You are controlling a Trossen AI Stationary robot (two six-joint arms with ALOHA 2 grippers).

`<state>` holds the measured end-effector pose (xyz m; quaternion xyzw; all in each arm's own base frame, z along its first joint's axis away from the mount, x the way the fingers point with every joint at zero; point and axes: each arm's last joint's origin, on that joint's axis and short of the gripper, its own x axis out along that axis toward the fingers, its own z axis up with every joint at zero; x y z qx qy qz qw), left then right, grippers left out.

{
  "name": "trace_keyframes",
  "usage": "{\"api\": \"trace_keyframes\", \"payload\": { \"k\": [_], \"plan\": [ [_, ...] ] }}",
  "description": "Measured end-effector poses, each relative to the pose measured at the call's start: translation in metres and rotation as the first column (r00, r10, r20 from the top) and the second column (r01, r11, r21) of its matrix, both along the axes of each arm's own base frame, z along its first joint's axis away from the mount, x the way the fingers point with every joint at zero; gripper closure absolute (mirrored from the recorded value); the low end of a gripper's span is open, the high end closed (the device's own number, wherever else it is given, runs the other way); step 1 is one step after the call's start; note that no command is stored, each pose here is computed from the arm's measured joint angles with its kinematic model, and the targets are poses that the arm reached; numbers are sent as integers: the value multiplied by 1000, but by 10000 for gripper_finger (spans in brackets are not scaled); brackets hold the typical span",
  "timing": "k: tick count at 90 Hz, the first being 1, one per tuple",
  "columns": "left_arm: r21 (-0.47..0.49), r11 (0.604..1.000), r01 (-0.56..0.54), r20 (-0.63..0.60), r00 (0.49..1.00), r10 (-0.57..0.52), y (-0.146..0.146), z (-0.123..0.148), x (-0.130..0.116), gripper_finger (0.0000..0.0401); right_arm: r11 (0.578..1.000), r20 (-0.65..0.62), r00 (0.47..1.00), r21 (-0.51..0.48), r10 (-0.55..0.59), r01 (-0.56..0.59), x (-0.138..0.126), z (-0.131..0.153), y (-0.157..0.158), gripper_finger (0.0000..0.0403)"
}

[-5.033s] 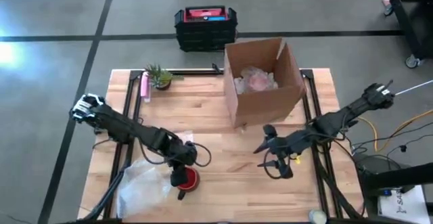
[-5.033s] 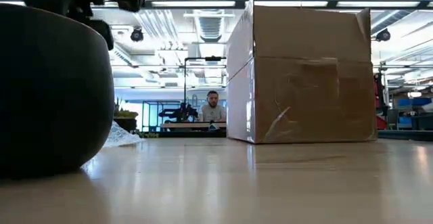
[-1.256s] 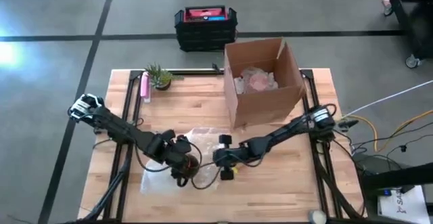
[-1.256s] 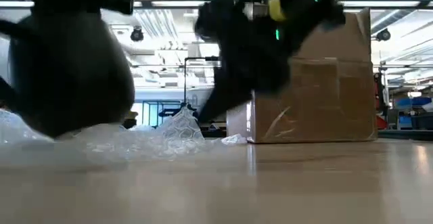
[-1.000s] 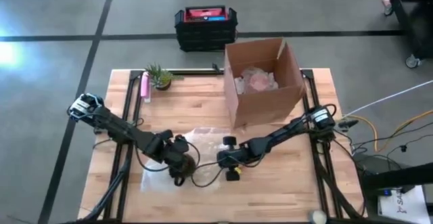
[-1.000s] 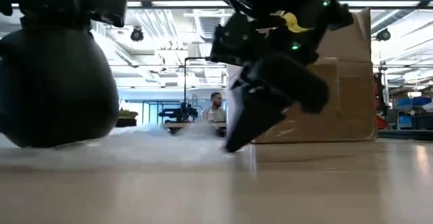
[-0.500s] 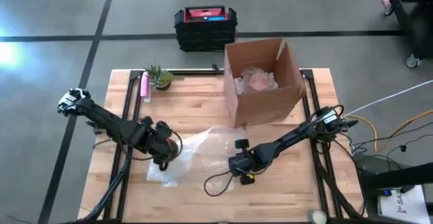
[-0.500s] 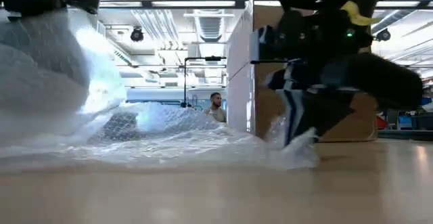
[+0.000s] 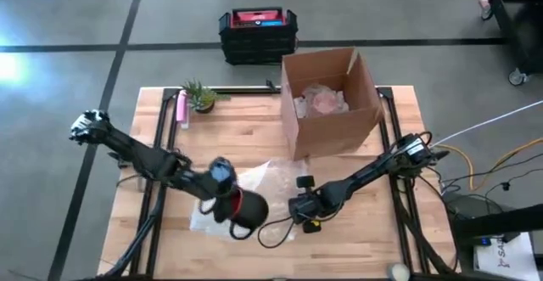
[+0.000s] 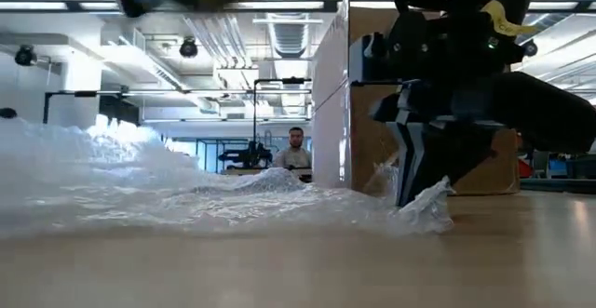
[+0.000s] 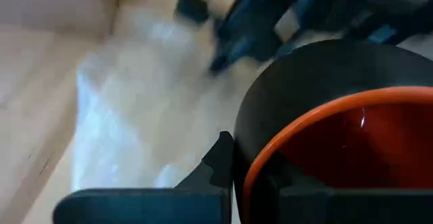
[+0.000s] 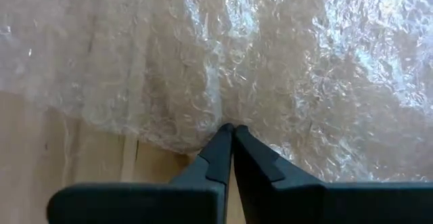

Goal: Wrap mug
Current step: Wrap the black mug with transparent bubble wrap

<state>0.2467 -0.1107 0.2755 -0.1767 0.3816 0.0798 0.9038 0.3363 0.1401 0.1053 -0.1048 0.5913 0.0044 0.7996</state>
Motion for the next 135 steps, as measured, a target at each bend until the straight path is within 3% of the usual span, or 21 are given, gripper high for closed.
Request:
{"api": "trace_keyframes", "payload": {
  "k": [11,25,40,53,71,82,87,95,101,107,115,135],
  "plan": [
    [12,1000,-4,-140,990,6,-6,-41,15,399,1000,2,1000,-2,2,-2,0,0,1,401],
    [19,1000,20,-277,961,-14,-12,-73,26,399,1000,4,1000,-2,2,-2,0,0,1,401],
    [86,996,-24,-397,916,57,0,-62,18,399,1000,10,1000,-1,2,-2,1,0,1,401],
    [221,975,-36,-479,866,141,17,-39,-6,399,1000,9,1000,-4,18,-18,1,0,1,401],
    [427,896,-123,-480,809,339,46,-6,-44,399,1000,10,1000,0,22,-22,1,0,1,401],
    [480,851,-212,-458,767,449,63,10,-68,399,1000,10,1000,0,24,-24,1,0,1,401],
    [436,858,-271,-408,790,457,65,19,-72,399,1000,11,1000,1,24,-24,1,0,1,401],
    [232,916,-327,-194,908,373,57,35,-56,399,1000,11,1000,0,29,-29,1,0,1,401],
    [61,964,-258,-21,965,260,46,45,-39,399,999,12,999,-1,36,-36,1,0,1,401],
    [-9,990,-138,84,987,138,38,46,-25,399,999,14,999,-1,40,-40,1,0,1,401],
    [-6,997,-82,104,991,82,30,33,-8,399,999,16,999,1,43,-43,1,0,1,401],
    [108,990,-92,-99,990,102,20,-24,28,399,999,17,999,12,42,-42,1,0,3,401]
  ]
}}
